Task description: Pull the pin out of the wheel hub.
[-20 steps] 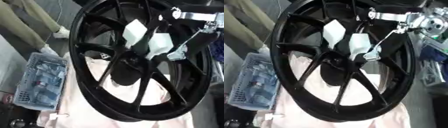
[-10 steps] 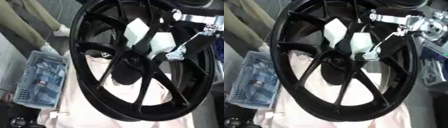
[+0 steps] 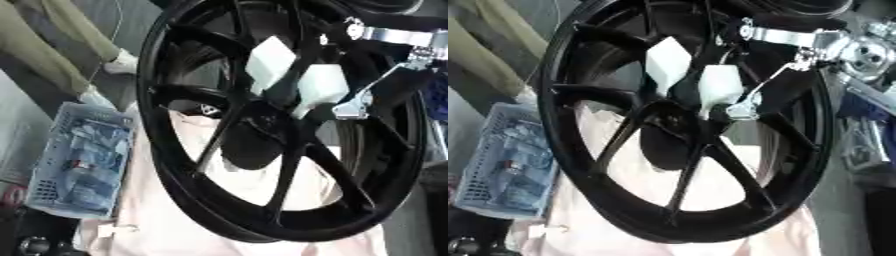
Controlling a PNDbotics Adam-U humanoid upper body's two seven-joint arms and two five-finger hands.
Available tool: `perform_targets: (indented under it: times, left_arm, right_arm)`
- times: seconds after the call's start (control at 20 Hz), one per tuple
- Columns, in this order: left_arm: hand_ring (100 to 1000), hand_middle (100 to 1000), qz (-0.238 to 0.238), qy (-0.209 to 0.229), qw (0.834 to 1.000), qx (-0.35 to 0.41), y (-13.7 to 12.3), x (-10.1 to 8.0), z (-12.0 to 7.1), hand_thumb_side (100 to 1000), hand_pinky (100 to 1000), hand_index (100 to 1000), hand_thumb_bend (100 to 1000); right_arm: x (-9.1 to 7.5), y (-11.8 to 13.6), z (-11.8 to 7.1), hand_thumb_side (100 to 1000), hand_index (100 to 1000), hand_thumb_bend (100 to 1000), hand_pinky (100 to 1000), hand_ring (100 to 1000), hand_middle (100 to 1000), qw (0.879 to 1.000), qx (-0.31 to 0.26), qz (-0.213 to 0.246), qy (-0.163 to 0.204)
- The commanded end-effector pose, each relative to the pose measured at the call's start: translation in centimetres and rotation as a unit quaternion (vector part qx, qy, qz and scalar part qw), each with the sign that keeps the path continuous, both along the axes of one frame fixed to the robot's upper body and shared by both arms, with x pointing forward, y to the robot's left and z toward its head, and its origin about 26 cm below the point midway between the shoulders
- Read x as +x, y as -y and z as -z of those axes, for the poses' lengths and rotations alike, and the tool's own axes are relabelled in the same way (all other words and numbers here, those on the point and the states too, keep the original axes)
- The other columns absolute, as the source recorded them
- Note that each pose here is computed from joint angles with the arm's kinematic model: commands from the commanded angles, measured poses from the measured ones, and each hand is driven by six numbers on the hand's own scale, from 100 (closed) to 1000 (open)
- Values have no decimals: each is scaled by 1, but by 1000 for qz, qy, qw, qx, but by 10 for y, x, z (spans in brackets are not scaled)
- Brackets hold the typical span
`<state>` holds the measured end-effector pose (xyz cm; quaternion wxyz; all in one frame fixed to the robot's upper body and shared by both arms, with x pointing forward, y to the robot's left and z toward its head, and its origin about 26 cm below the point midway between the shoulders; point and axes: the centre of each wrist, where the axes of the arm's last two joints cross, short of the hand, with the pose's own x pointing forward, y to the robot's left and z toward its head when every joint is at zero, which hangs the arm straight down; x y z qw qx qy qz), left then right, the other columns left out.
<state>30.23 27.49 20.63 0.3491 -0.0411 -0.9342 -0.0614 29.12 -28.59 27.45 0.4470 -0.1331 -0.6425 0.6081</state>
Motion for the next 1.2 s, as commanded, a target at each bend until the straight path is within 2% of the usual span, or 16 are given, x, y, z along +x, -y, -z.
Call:
perform_targets:
  times: [0.05, 0.4, 0.85, 1.2]
  left_arm:
    - [764, 704, 1, 10, 1000, 3, 1, -3, -5, 698, 903, 784, 100]
    - [764, 704, 3, 8, 1000, 2, 2, -2, -5, 699, 903, 784, 100]
    - [765, 704, 5, 7, 1000, 3, 2, -2, -5, 698, 905, 784, 100]
    - [765, 704, 4, 6, 1000, 3, 2, -3, -5, 698, 905, 784, 100]
  right_arm:
    - [-2, 4, -10, 100, 745, 410, 662, 804, 609, 1000, -11, 13, 13]
    - [-2, 3, -10, 100, 727, 419, 656, 796, 588, 1000, -5, 14, 8]
    - [-2, 1, -13, 118, 681, 379, 643, 779, 535, 1000, 10, 9, 4]
    - [-2, 1, -14, 118, 678, 374, 641, 778, 532, 1000, 16, 8, 1]
